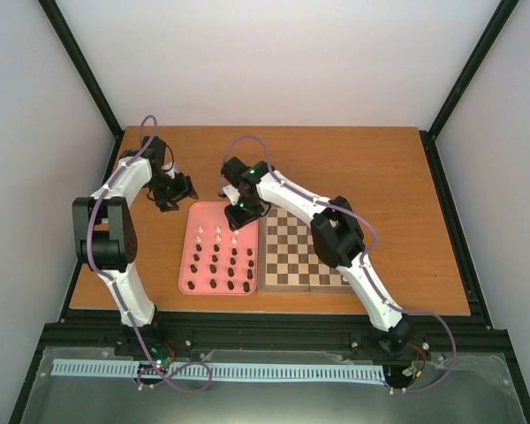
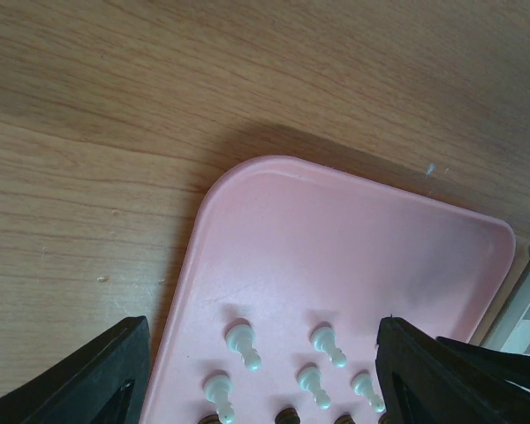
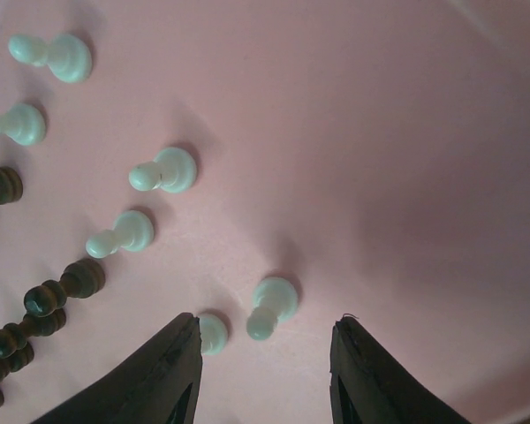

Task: Set up the chess pieces on the board
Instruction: Pick up the chess piece from the storage box, then place the chess piece on the chessboard.

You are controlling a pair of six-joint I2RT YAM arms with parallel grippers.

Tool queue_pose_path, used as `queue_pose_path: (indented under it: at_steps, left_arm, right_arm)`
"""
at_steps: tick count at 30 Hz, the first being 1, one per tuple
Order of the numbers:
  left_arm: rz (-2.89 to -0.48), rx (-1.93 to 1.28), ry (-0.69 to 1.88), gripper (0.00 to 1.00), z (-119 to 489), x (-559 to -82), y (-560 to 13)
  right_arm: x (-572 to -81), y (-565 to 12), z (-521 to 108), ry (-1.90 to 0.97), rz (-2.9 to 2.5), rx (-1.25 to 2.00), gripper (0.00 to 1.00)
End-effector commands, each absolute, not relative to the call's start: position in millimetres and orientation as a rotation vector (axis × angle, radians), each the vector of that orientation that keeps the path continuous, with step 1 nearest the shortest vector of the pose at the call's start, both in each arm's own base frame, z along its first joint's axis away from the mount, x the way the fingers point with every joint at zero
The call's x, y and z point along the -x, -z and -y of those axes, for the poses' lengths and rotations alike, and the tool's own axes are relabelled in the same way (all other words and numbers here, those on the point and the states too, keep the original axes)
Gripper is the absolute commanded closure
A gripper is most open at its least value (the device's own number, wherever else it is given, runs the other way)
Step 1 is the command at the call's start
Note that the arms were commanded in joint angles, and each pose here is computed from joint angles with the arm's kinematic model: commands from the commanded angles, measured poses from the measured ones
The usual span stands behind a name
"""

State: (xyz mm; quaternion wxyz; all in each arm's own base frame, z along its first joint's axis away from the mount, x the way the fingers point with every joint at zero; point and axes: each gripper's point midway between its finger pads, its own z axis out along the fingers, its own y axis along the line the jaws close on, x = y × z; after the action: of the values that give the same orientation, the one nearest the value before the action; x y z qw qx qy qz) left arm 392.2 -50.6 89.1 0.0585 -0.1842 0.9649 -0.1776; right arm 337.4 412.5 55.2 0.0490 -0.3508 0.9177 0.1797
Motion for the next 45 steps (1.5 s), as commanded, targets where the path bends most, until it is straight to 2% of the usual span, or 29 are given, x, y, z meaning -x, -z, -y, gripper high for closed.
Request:
queue_pose_path:
  at_steps: [1,7,13,21,27,32,39,45]
  left_arm:
    - [-2.885,0.519,0.533,0.21,51.1,-394.5,-104.7]
    - [-2.886,0.516,0.536,0.21,51.0,-394.5,-105.8]
    - [-2.892,0.518,0.547,0.21,52.7,-393.8,-103.3]
    - [-2.889,0.514,0.540,0.21,51.5,-394.2,-103.6]
    - [-2.890,0.512,0.536,0.21,51.1,-393.7,-104.2]
    - [-2.887,0.512,0.534,0.21,50.9,-394.1,-104.9]
    - [-2.887,0.514,0.536,0.21,51.4,-394.5,-104.0]
    - [-2.891,0.514,0.535,0.21,51.2,-393.4,-103.5]
  right_arm:
    - [-324.4,-45.2,-421.2,-0.572,-2.806,1.150,0.61]
    - [-324.1,-37.9,-421.9,-0.575,-2.823,1.148,0.62]
    - [-325.2,-34.1,-421.0,-0.558,-2.830,1.140,0.74]
    - [-333.8,-48.0,-416.5,-0.492,-2.793,1.120,0.97]
    - [-349.1,-104.2,-397.5,-0.468,-2.704,0.984,0.97]
    - [-356.9,-140.6,-342.7,-0.465,-2.722,0.769,0.97]
    - [-337.7,-121.4,-229.5,-0.336,-2.879,0.513,0.97]
    - [-324.7,-94.7,-177.1,-0.241,-2.970,0.458,0.97]
